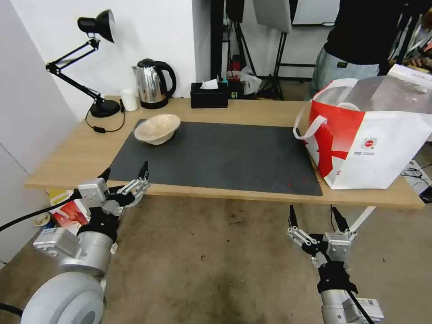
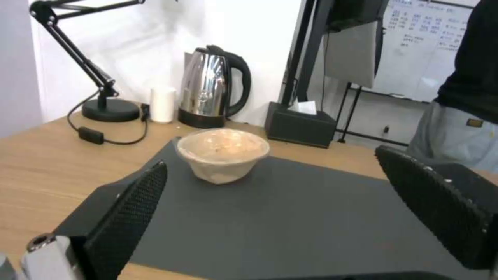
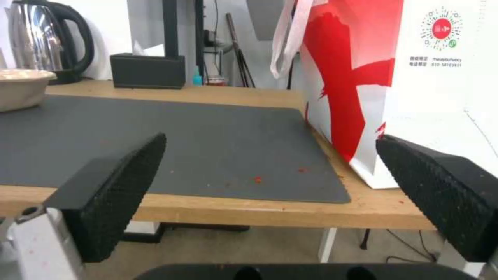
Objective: Pick up the trash from the table and place it into the takeout bag.
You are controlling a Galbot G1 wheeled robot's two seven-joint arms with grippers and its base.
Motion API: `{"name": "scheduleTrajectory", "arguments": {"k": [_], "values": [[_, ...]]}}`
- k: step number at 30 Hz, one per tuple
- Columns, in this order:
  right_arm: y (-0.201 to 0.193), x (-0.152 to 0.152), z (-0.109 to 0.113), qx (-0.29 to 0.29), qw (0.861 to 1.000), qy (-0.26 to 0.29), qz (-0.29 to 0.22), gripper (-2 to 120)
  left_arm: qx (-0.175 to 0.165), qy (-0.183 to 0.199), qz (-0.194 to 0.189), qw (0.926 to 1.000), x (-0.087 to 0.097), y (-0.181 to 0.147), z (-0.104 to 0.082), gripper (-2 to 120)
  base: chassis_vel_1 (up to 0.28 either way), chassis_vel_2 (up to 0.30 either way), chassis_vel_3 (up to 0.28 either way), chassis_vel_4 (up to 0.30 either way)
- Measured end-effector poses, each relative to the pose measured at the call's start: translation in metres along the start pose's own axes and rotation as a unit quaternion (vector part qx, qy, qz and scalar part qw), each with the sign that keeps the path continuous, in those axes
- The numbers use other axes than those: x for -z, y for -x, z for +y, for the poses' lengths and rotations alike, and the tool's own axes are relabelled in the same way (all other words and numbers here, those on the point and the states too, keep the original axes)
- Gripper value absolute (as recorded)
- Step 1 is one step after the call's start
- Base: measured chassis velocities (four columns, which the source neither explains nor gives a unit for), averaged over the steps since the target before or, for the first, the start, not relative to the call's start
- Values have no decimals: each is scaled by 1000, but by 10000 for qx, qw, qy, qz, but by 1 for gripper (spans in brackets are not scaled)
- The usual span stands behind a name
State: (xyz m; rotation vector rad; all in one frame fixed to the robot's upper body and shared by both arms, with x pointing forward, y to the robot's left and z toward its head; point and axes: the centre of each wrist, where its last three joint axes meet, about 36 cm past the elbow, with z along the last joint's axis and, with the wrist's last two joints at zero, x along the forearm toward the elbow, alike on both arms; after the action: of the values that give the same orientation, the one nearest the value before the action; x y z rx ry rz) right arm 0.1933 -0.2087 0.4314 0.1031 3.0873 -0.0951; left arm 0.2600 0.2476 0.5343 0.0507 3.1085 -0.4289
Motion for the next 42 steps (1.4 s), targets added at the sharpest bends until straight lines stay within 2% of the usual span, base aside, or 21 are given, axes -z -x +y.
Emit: {"name": "scheduleTrajectory", "arguments": {"k": [7,11,12,13,14,20,22,25,26,27,29,30,32,33,35,36,37,38,39,40,42], "values": [[0,0,0,0,10000,1,1,100,15,-349,182,9992,13,17,10,100,0,0,0,0],[0,0,0,0,10000,1,1,100,15,-349,182,9992,13,17,10,100,0,0,0,0],[0,0,0,-1,10000,1,1,100,-11,-639,291,9975,24,26,16,100,0,0,0,0],[0,0,0,-1,10000,1,1,100,-11,-639,291,9975,24,26,16,100,0,0,0,0],[0,0,0,0,10000,0,1,100,-49,-897,432,9950,32,31,20,100,0,0,0,0],[0,0,0,-1,10000,1,2,100,-125,-1354,678,9884,51,45,29,100,0,0,0,0],[0,0,0,-1,10000,1,2,100,-129,-1380,692,9879,52,46,29,100,0,0,0,0],[0,0,0,0,10000,1,2,100,-209,-1880,931,9775,72,65,36,100,0,0,0,0],[0,0,0,-1,10000,1,2,100,-247,-2192,1086,9693,83,76,39,100,0,0,0,0],[0,0,0,-1,10000,1,2,100,-247,-2192,1086,9693,83,76,39,100,0,0,0,0],[0,0,0,0,10000,0,1,100,-268,-2735,1424,9509,100,98,44,100,0,0,0,0],[0,0,0,0,10000,1,2,100,-278,-3022,1664,9382,107,114,49,100,0,0,0,0],[0,0,0,0,10000,1,2,100,-283,-3091,1730,9347,109,118,51,100,0,0,0,0],[0,0,0,0,10000,1,2,100,-334,-3203,1959,9262,114,137,60,100,0,0,0,0],[0,0,0,0,10000,1,1,100,-343,-3199,2123,9227,114,151,66,100,0,0,0,0],[0,0,0,0,10000,1,2,100,-282,-3282,2295,9159,116,167,75,100,0,0,0,0],[0,0,0,0,10000,1,2,100,-282,-3282,2295,9159,116,167,75,100,0,0,0,0],[0,0,0,0,10000,1,2,100,-228,-3362,2423,9098,118,176,79,100,0,0,0,0],[0,0,0,0,10000,1,2,100,-223,-3370,2441,9090,118,177,79,100,0,0,0,0],[0,0,0,0,10000,0,3,100,-141,-3431,2565,9035,118,187,85,100,0,0,0,0],[0,0,0,0,10000,1,1,100,-93,-3436,2621,9017,117,192,87,100,0,0,0,0]]}}
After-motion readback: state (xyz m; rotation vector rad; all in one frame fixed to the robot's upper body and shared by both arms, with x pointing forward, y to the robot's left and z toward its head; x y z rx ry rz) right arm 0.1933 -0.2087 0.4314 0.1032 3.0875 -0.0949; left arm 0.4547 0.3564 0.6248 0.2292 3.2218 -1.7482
